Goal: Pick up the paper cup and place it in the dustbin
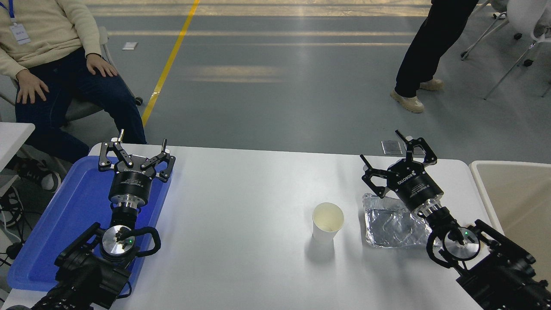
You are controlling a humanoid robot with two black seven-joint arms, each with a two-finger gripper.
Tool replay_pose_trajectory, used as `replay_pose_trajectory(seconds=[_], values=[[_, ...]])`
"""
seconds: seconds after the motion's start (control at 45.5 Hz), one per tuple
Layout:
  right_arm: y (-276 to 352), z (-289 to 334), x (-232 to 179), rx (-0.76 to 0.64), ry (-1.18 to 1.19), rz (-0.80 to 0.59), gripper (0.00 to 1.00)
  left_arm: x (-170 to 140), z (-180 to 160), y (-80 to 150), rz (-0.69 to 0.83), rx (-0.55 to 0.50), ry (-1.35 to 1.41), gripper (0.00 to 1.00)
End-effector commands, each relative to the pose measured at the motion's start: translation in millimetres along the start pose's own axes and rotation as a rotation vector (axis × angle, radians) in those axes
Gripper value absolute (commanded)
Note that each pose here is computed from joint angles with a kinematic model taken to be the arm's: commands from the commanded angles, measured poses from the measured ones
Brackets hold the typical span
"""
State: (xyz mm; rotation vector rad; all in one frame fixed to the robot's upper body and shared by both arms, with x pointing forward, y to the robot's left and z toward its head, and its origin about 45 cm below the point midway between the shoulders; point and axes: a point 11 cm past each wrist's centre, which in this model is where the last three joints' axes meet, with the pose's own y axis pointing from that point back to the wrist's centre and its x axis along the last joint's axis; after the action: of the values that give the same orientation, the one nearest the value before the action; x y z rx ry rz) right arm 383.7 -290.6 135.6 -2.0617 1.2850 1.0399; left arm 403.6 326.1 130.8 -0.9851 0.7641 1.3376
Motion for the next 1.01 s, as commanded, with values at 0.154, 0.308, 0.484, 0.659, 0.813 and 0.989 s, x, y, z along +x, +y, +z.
replay_pose_trajectory(seconds=[0.154,0.308,0.484,0.659,0.813,0.989], values=[[-12.3,-57.1,-39.9,-0.061,0.222,-0.041,1.00,0.2,0.1,0.1,0.001,0.000,0.000,1.00],[-17.1,-76.6,-50.6,-0.111,0.337,-0.016,1.00,-0.2,0.0,-0.1,-0.001,0.000,0.000,1.00],[-26.3,-101.7,-66.1,-0.155,0.468,-0.006,1.00,-0.3,-0.3,-0.1,-0.001,0.002,-0.001,1.00],[-44.0,-119.1,-92.2,-0.234,0.640,-0.014,1.00,-0.3,-0.3,-0.1,-0.001,0.002,-0.001,1.00],[-57.9,-124.2,-109.1,-0.303,0.773,-0.016,1.00,-0.3,-0.3,-0.1,-0.001,0.002,-0.001,1.00],[-70.9,-133.0,-128.1,-0.342,0.897,-0.012,1.00,-0.3,-0.5,-0.1,-0.001,0.004,-0.001,1.00]])
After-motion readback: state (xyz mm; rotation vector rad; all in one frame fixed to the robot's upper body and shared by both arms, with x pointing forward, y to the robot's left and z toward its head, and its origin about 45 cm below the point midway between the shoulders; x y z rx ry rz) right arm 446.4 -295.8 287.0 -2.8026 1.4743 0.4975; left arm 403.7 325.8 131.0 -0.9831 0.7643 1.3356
